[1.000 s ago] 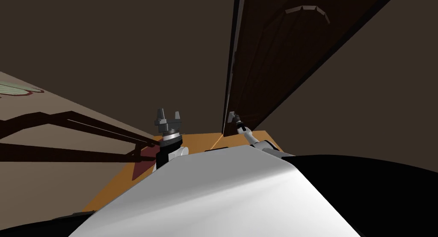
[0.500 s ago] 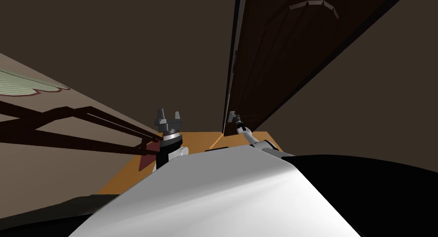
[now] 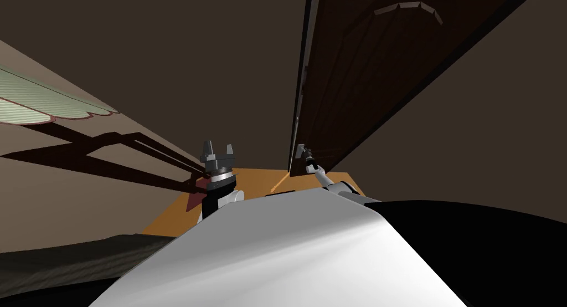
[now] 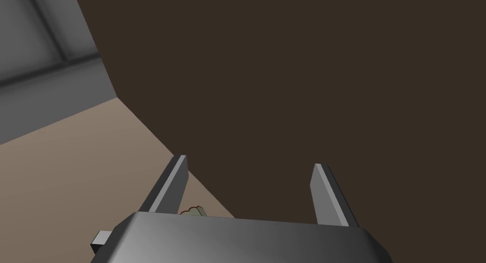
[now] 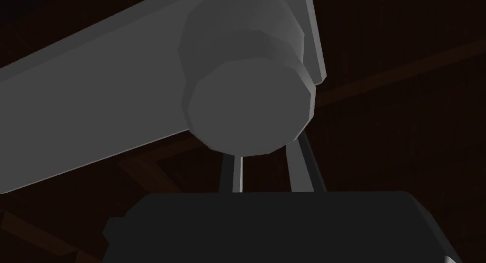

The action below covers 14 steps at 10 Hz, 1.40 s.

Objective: Pull the door open

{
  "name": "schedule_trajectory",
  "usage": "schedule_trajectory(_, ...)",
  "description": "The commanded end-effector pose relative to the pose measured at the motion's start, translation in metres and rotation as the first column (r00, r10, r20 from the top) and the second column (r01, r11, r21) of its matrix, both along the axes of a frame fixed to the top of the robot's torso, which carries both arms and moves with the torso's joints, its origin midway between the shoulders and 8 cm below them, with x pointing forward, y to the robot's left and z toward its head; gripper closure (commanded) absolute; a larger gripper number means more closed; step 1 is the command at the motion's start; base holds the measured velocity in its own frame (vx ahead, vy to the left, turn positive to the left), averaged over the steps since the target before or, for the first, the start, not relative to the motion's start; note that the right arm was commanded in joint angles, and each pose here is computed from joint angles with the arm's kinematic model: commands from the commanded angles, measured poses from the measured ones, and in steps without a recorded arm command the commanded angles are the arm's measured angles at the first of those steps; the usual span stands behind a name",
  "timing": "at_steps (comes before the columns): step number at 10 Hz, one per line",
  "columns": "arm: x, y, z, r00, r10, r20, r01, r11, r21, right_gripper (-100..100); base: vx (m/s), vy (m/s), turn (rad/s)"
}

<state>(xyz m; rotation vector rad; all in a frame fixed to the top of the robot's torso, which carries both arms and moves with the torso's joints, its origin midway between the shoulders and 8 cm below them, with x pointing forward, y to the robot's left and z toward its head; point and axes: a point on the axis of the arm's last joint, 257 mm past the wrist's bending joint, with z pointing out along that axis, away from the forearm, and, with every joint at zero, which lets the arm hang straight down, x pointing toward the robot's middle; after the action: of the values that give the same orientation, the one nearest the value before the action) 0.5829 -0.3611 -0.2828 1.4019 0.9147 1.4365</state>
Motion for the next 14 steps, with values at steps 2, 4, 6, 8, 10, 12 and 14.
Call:
schedule_trajectory(2,0.002,0.009,-0.002,1.0,0.001,0.005,-0.001,0.994,0.112,-100,-0.083,-0.043,0.062)
schedule_trajectory(4,0.003,0.015,-0.003,0.9999,-0.004,0.011,0.001,0.977,0.215,-100,-0.097,-0.04,0.05)
schedule_trajectory(6,0.005,0.021,-0.004,0.9998,-0.009,0.018,0.003,0.946,0.325,-100,-0.099,-0.058,0.077)
schedule_trajectory(8,0.006,0.025,-0.004,0.9997,-0.012,0.023,0.002,0.918,0.396,-100,-0.057,-0.031,0.035)
schedule_trajectory(10,0.007,0.033,-0.006,0.9994,-0.019,0.028,0.002,0.862,0.506,-100,-0.085,-0.042,0.075)
schedule_trajectory(12,0.008,0.037,-0.006,0.9992,-0.022,0.033,-0.001,0.817,0.576,-100,-0.076,-0.037,0.039)
schedule_trajectory(14,0.009,0.041,-0.007,0.999,-0.026,0.036,-0.003,0.774,0.633,-100,-0.064,-0.045,0.052)
